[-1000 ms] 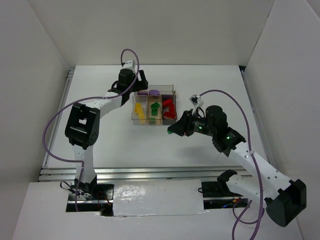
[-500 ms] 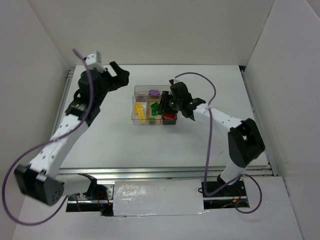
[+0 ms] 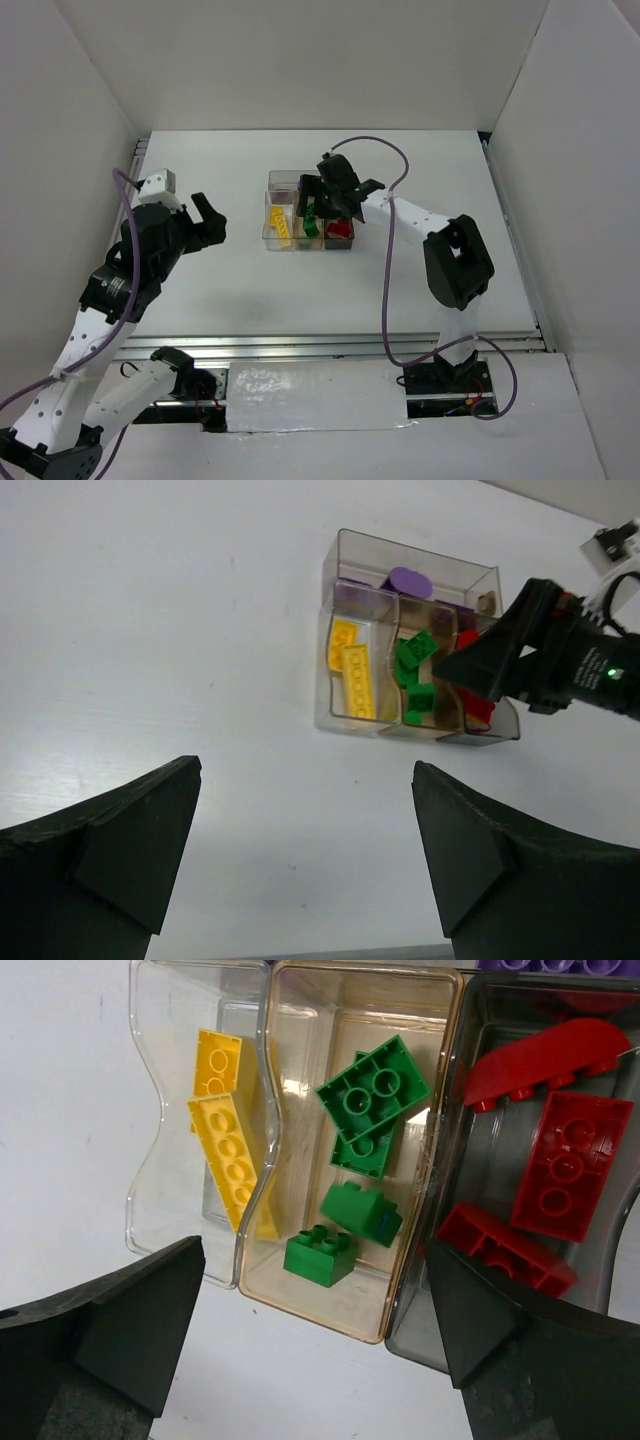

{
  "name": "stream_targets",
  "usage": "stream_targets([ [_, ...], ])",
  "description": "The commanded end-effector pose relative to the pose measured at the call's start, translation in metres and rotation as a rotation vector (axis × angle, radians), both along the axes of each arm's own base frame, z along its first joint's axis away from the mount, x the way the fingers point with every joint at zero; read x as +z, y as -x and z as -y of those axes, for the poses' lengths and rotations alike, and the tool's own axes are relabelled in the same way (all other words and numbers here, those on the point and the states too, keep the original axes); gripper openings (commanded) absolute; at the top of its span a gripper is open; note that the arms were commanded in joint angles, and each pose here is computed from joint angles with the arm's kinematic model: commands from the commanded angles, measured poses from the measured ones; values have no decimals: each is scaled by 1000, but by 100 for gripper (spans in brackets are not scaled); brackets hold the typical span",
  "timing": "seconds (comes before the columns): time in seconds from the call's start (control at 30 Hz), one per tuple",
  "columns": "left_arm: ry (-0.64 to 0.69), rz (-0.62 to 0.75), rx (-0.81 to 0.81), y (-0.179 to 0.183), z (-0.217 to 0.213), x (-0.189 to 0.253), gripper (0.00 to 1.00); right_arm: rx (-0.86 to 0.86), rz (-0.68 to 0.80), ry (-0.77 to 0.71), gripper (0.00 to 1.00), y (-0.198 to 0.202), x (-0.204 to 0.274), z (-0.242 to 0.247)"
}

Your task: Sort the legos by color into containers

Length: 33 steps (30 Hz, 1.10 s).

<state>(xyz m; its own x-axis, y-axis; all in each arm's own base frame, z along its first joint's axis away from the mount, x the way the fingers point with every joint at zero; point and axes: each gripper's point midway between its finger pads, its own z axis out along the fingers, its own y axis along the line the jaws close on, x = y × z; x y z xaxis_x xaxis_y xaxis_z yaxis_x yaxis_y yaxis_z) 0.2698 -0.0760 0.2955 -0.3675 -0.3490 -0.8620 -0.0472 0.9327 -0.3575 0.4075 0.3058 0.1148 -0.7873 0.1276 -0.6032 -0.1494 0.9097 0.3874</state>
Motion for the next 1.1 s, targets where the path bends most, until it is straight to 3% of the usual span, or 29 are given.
stream_targets([
  [0.0,-104,1,34,19,-23,8,100,-2,72,-9,100,-8,36,-8],
  [0.23,-193,-71,140,23,-47,-14,100,-40,254,6,100,21,132,21],
  [0.37,-220,-49,225,30,-65,2,100,-163,425,73,100,76,199,81],
  [0.5,-222,20,269,40,-78,31,99,-196,535,-15,100,143,246,142],
  [0.77,-215,99,380,73,-107,51,100,-315,597,-26,100,227,273,247],
  [1.07,-166,149,352,108,-114,47,100,-385,606,-85,99,273,255,296],
])
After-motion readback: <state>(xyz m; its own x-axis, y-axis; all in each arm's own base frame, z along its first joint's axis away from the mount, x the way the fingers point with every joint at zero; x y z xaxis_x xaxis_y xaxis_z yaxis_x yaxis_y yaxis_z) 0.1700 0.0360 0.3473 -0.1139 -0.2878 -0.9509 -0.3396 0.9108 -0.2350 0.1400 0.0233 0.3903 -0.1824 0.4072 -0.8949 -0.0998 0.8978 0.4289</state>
